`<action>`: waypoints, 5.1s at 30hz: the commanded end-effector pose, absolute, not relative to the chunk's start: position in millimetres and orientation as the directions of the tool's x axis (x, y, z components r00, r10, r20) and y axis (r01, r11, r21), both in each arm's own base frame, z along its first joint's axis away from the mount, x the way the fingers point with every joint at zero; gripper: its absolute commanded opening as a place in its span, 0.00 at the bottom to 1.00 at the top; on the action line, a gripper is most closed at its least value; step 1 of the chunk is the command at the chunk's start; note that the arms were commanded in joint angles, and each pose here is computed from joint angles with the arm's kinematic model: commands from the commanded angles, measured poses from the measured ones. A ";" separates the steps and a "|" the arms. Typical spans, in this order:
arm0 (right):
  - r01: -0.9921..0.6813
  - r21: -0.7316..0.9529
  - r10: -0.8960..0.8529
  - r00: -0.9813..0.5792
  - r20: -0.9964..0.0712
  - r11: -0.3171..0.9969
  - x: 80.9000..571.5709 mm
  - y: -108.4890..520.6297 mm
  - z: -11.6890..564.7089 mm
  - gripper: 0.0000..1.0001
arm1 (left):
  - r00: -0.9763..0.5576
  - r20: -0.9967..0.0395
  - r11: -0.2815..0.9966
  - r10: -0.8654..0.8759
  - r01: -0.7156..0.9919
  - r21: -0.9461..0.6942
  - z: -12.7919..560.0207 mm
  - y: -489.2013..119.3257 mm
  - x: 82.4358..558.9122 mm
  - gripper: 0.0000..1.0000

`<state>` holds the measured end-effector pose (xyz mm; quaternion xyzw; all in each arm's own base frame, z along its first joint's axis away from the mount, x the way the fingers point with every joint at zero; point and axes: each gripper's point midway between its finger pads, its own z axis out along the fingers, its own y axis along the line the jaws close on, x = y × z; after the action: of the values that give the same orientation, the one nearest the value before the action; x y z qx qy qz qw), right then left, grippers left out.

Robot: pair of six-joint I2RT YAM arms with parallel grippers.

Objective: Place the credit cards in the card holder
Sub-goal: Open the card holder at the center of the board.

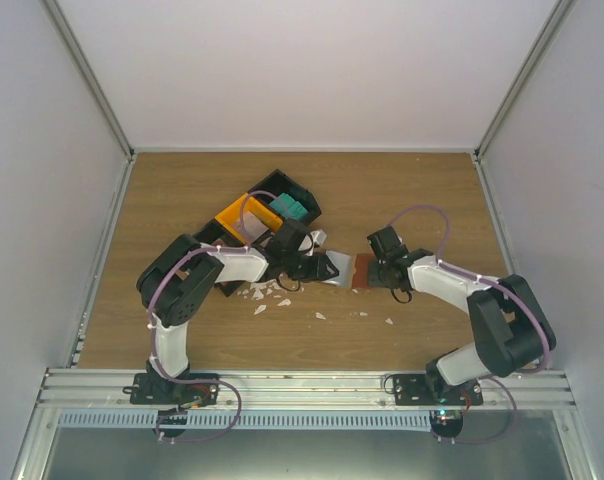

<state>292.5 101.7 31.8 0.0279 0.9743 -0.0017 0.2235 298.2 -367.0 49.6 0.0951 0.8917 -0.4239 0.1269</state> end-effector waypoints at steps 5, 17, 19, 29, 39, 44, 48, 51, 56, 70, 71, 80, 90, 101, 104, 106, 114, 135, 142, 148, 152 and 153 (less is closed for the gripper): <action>0.060 0.048 0.076 -0.857 -0.509 0.997 310.2 105.7 59.4 0.03 | -0.929 -0.354 0.550 0.110 0.354 -0.756 73.5 -383.1 301.5 0.36; 0.045 0.126 0.111 -0.805 -0.583 0.991 316.0 112.6 108.1 0.29 | -0.909 -0.356 0.498 0.217 0.417 -0.760 62.0 -425.7 308.0 0.29; 0.001 0.190 0.117 -0.788 -0.604 0.982 314.4 122.7 124.9 0.28 | -0.910 -0.353 0.498 0.218 0.415 -0.761 59.5 -428.2 308.5 0.28; -0.108 0.360 0.133 -0.801 -0.584 0.927 307.4 156.3 129.4 0.06 | -0.934 -0.289 0.568 0.210 0.358 -0.741 33.1 -422.8 309.3 0.23; -0.080 0.341 0.149 -0.789 -0.596 0.937 306.9 148.6 138.8 0.31 | -0.941 -0.271 0.602 0.205 0.339 -0.723 31.2 -422.9 314.0 0.25; -0.011 0.260 0.158 -0.769 -0.620 0.966 309.7 128.5 148.8 0.35 | -0.920 -0.313 0.502 0.236 0.391 -0.771 59.8 -440.0 309.0 0.28; -0.011 0.255 0.156 -0.766 -0.623 0.967 309.0 127.3 152.6 0.45 | -0.888 -0.358 0.420 0.287 0.453 -0.786 77.1 -460.1 301.8 0.31; -0.027 0.276 0.162 -0.753 -0.637 0.961 308.3 129.7 161.7 0.49 | -0.873 -0.368 0.407 0.320 0.477 -0.779 75.5 -472.9 298.4 0.32; -0.133 0.354 0.146 -0.738 -0.659 0.926 299.3 146.4 179.6 0.47 | -0.874 -0.356 0.411 0.331 0.473 -0.780 66.9 -482.1 297.8 0.31; -0.049 0.358 0.151 -0.846 -0.511 0.932 272.9 140.7 106.0 0.04 | -0.894 -0.319 0.444 0.315 0.435 -0.783 43.6 -488.8 304.0 0.31; -0.035 0.342 0.152 -0.851 -0.503 0.939 273.4 137.9 98.7 0.03 | -0.894 -0.319 0.448 0.313 0.436 -0.781 43.2 -488.3 304.5 0.30; 0.071 0.160 0.143 -0.853 -0.502 0.985 291.3 102.2 59.3 0.15 | -0.885 -0.364 0.486 0.291 0.464 -0.741 57.4 -475.2 308.3 0.29; -0.017 0.097 0.030 -0.890 -0.455 0.995 301.2 110.2 23.0 0.51 | -0.912 -0.360 0.531 0.198 0.408 -0.743 79.2 -430.3 304.7 0.30; -0.032 0.077 -0.010 -0.959 -0.282 0.997 257.5 128.4 -29.4 0.64 | -0.924 -0.380 0.602 0.044 0.328 -0.728 89.2 -386.8 316.5 0.31; -0.017 0.085 0.004 -0.970 -0.243 0.996 244.1 137.3 -39.4 0.64 | -0.927 -0.376 0.612 0.010 0.303 -0.730 87.3 -377.7 315.0 0.31; -0.019 0.094 0.004 -0.973 -0.232 0.995 238.1 146.7 -40.9 0.63 | -0.928 -0.372 0.632 -0.017 0.278 -0.723 82.0 -368.2 312.4 0.31; 0.024 0.176 0.067 -0.967 -0.244 0.984 237.6 170.9 -26.2 0.58 | -0.928 -0.368 0.627 -0.061 0.251 -0.737 77.1 -355.7 305.1 0.33; -0.268 -0.005 -0.239 -0.852 -0.466 0.963 297.0 199.5 37.5 0.73 | -0.882 -0.426 0.715 -0.201 0.165 -0.679 75.0 -318.7 320.4 0.23; -0.265 0.019 -0.233 -0.877 -0.420 0.964 298.2 209.5 17.1 0.78 | -0.899 -0.401 0.689 -0.176 0.178 -0.702 70.5 -323.6 315.6 0.23; -0.264 0.013 -0.243 -0.907 -0.344 0.965 281.7 197.4 -8.4 0.68 | -0.914 -0.383 0.657 -0.137 0.205 -0.726 67.4 -333.6 315.2 0.26; -0.234 0.010 -0.219 -0.921 -0.321 0.972 273.7 178.9 -17.1 0.57 | -0.920 -0.370 0.648 -0.129 0.204 -0.734 62.5 -335.4 317.2 0.28; -0.233 0.019 -0.215 -0.921 -0.326 0.972 274.0 177.6 -16.0 0.54 | -0.923 -0.364 0.645 -0.123 0.205 -0.737 61.0 -336.6 316.9 0.28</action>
<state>303.6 212.2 19.3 -0.1185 0.9641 0.0687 0.2275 307.4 -326.7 54.1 0.0078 0.8994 -0.3954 0.1862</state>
